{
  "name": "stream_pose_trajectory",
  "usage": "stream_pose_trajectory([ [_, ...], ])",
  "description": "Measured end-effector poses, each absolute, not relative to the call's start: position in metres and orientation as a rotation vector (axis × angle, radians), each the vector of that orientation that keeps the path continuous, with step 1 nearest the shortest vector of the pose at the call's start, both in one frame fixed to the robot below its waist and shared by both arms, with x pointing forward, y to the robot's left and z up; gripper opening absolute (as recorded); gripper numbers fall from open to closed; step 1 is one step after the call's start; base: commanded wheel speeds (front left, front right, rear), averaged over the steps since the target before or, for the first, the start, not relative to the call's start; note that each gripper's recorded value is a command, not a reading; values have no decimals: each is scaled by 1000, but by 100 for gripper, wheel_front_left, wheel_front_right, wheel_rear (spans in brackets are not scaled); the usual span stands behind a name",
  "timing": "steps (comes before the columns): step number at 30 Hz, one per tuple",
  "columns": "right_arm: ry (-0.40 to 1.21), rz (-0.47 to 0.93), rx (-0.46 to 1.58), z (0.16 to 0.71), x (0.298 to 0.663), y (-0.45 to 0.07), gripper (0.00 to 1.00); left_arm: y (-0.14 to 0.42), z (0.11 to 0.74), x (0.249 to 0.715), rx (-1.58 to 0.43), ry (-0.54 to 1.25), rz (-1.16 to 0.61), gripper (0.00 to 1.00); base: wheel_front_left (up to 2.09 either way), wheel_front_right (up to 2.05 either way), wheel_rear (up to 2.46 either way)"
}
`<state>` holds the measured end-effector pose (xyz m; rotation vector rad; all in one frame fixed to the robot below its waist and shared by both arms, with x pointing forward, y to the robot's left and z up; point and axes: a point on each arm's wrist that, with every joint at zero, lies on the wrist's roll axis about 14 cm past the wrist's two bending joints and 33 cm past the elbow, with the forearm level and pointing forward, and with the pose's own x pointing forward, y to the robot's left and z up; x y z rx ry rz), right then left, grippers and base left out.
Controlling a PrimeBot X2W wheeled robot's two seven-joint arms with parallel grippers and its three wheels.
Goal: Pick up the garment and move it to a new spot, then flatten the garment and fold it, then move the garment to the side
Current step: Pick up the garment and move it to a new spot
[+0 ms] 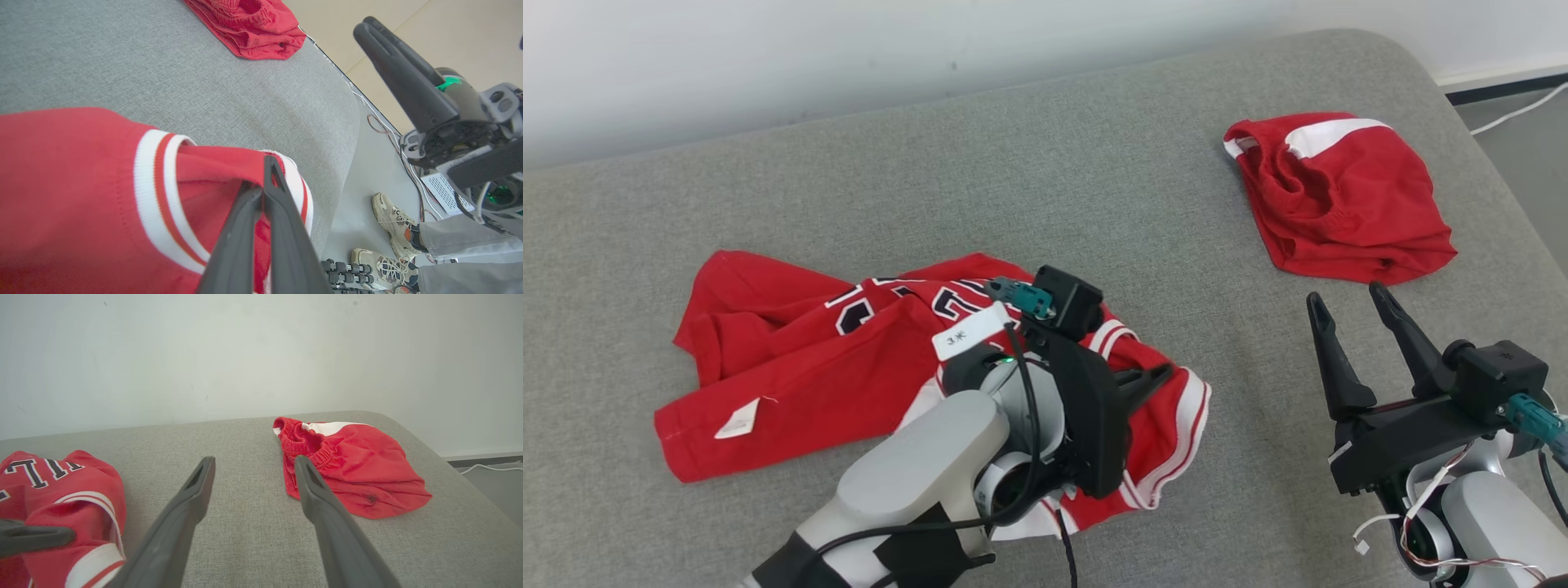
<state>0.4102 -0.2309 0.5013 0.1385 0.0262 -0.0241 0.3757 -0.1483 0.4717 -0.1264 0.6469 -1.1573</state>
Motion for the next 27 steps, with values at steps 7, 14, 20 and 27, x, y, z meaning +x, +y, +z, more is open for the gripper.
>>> stream_pose_trajectory([
  [7, 37, -24, 138, 497, 410, -232, 100, -157, 485, 381, -130, 581, -1161, 100, 0, 0, 0],
  [14, 36, -24, 138, 495, 409, -231, 100, -151, 484, 379, -78, 560, -1145, 100, 0, 0, 0],
  [20, 22, -8, 144, 499, 408, -225, 100, -148, 488, 366, -33, 533, -1154, 100, 0, 0, 0],
  [27, 29, 47, 159, 495, 404, -205, 100, -123, 497, 385, -11, 447, -1026, 100, 0, 0, 0],
])
